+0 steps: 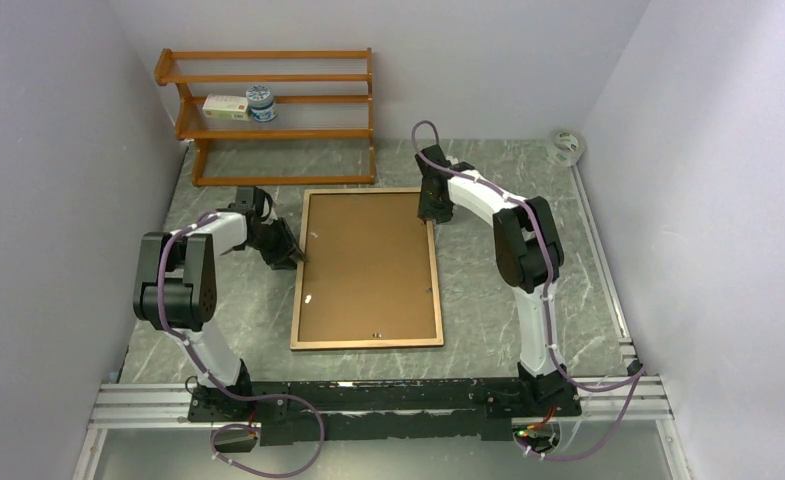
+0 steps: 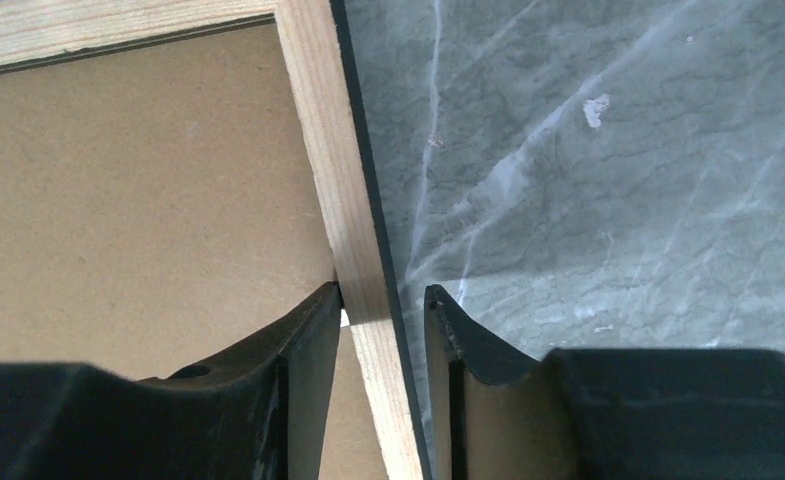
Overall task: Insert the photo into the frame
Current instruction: Install the photo frame at the center of the board.
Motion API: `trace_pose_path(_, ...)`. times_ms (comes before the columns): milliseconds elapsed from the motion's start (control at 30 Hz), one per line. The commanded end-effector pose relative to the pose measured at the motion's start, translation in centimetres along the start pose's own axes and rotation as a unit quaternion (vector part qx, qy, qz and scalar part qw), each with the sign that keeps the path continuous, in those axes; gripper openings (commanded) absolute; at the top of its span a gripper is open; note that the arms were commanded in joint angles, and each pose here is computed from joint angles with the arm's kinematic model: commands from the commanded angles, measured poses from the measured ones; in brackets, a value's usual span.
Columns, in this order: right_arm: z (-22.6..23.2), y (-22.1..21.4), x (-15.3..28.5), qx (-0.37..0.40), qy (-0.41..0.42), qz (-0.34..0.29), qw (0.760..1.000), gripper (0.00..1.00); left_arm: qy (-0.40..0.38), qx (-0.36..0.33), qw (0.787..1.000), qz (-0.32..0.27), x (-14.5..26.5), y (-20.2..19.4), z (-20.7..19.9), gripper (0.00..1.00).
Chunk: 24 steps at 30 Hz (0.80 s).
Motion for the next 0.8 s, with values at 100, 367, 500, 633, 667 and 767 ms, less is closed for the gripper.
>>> trace_pose_path(100,-1.4,-3.2,0.4,0.026,0.016,0.08,0.996,0.34,0.028,0.012,0.999,0.03,-1.4,-0.8,1.1,0.34)
trace_pose_path(367,-2.4,-0.3,1.4,-0.007,0.009,0.037,0.999,0.44,0.028,0.011,0.999,0.02,-0.9,-0.6,1.0,0.36)
trace_pose_path(500,-2.6,1.4,3.1,-0.02,0.019,0.008,1.0,0.52,0.028,0.012,0.999,0.016,-0.8,-0.6,0.9,0.37)
trace_pose_path(633,-2.1,0.9,3.4,-0.002,0.056,0.016,0.998,0.57,0.028,0.011,0.999,0.015,-0.7,-0.7,1.0,0.39)
trace_pose_path(667,-2.0,0.6,3.3,0.002,0.062,0.022,0.998,0.57,0.028,0.011,0.999,0.015,-0.7,-0.7,1.0,0.39)
trace_pose_path(767,-2.0,-0.2,3.1,0.008,0.064,0.029,0.997,0.58,0.028,0.011,0.999,0.015,-0.7,-0.8,1.0,0.39)
Point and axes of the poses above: each gripper's point midway between its finger pads, its own x axis back along the fingers, its own z axis along the line the jaws close on, y = z × x, the point moved 7 cm from there along x, back along the fingers, and after that the axes turned 2 degrees about x, right-handed, at the moved point
